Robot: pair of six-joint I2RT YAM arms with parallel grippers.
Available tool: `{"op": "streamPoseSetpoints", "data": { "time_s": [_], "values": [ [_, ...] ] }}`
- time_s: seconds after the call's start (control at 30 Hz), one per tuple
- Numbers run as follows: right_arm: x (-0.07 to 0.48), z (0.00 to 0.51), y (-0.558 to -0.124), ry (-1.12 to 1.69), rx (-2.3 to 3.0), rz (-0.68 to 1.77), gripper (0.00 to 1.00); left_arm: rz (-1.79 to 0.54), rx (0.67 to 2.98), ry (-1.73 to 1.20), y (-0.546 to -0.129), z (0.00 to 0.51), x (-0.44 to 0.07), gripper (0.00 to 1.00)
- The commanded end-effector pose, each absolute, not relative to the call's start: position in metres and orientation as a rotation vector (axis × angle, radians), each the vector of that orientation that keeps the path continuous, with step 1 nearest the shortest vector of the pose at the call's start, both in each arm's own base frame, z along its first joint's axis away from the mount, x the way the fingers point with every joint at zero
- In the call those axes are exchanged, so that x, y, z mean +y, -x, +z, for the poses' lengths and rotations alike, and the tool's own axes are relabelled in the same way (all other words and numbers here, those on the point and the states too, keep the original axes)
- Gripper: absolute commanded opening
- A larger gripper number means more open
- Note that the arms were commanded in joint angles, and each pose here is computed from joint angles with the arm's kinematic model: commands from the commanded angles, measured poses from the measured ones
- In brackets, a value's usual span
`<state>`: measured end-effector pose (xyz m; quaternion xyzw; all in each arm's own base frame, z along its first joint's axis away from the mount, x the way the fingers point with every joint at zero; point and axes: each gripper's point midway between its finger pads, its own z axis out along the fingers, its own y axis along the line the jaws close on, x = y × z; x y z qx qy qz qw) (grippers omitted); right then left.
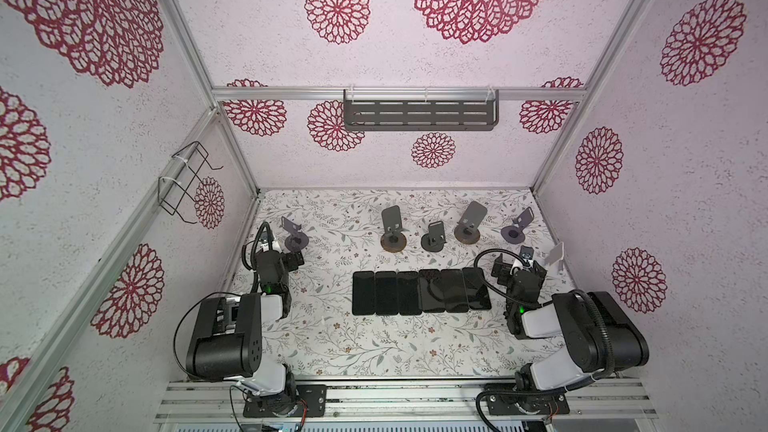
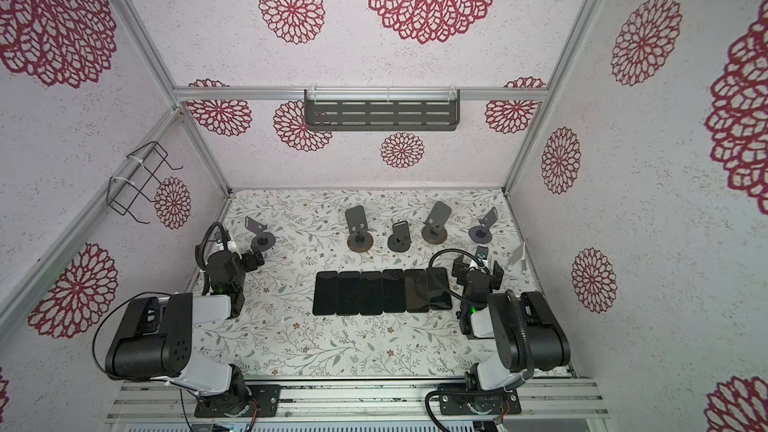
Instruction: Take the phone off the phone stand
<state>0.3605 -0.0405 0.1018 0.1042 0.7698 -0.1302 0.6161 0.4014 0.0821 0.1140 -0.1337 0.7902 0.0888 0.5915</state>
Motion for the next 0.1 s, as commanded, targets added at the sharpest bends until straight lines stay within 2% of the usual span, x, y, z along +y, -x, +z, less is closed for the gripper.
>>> {"op": "streamPoseSetpoints", "data": {
  "time_s": [0.0,0.07],
  "values": [
    [-0.0408,0.117,-0.368,-0.262,1.718,-0.273,0.99,0.2,1.818,0.298,-0.4044,0.1185,0.0819,0.97],
    [-0.0409,0.1175,-0.3677,-0.263,1.716,-0.272,0.99,0.201,1.815,0.3,-0.4045,0.1193,0.0823,0.97]
  ]
}}
